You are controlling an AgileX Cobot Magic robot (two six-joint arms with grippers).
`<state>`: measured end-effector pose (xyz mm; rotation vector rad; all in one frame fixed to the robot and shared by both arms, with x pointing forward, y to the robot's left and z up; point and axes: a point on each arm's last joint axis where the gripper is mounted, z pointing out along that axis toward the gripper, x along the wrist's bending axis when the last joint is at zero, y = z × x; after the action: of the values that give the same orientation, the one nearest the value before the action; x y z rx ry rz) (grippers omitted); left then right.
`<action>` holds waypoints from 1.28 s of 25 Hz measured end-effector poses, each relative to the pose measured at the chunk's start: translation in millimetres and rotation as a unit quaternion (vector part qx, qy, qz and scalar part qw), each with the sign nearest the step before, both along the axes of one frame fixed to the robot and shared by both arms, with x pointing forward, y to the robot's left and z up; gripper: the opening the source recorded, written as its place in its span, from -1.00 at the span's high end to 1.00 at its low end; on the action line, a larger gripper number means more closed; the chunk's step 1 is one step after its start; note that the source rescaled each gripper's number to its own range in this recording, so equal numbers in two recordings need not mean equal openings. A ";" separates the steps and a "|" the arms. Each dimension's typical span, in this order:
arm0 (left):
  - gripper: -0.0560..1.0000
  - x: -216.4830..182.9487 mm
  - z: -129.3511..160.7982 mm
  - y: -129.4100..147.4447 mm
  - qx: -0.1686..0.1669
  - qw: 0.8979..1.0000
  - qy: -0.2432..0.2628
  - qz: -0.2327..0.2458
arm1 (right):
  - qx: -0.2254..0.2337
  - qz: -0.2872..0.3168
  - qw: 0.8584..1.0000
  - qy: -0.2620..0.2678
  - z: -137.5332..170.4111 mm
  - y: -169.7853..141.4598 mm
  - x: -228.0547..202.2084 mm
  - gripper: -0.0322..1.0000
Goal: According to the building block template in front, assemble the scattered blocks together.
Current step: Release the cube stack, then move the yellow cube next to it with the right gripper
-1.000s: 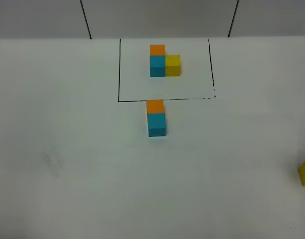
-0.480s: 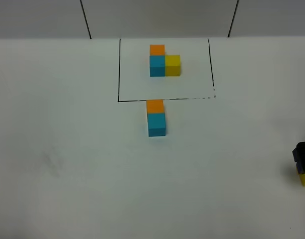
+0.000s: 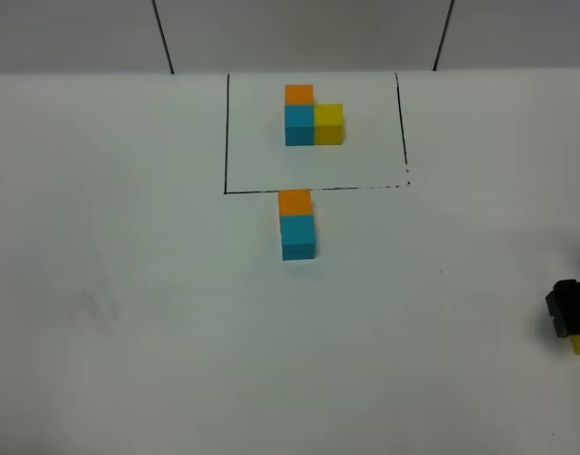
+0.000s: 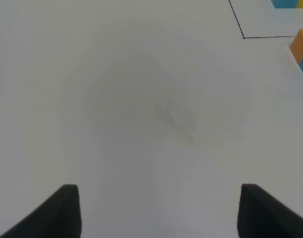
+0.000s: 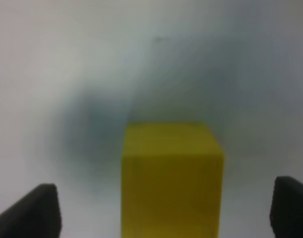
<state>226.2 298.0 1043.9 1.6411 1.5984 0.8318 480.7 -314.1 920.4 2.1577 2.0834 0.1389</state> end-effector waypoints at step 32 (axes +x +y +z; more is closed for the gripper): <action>0.02 0.0 0.1 0.0 0.000 1.000 0.000 0.000 | 0.016 -0.008 0.999 0.049 -21.0 -2.6 -3.1 0.92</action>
<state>226.3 298.0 1044.0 1.6405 1.5978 0.8325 477.6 -316.7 899.4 2.2421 2.1305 0.0671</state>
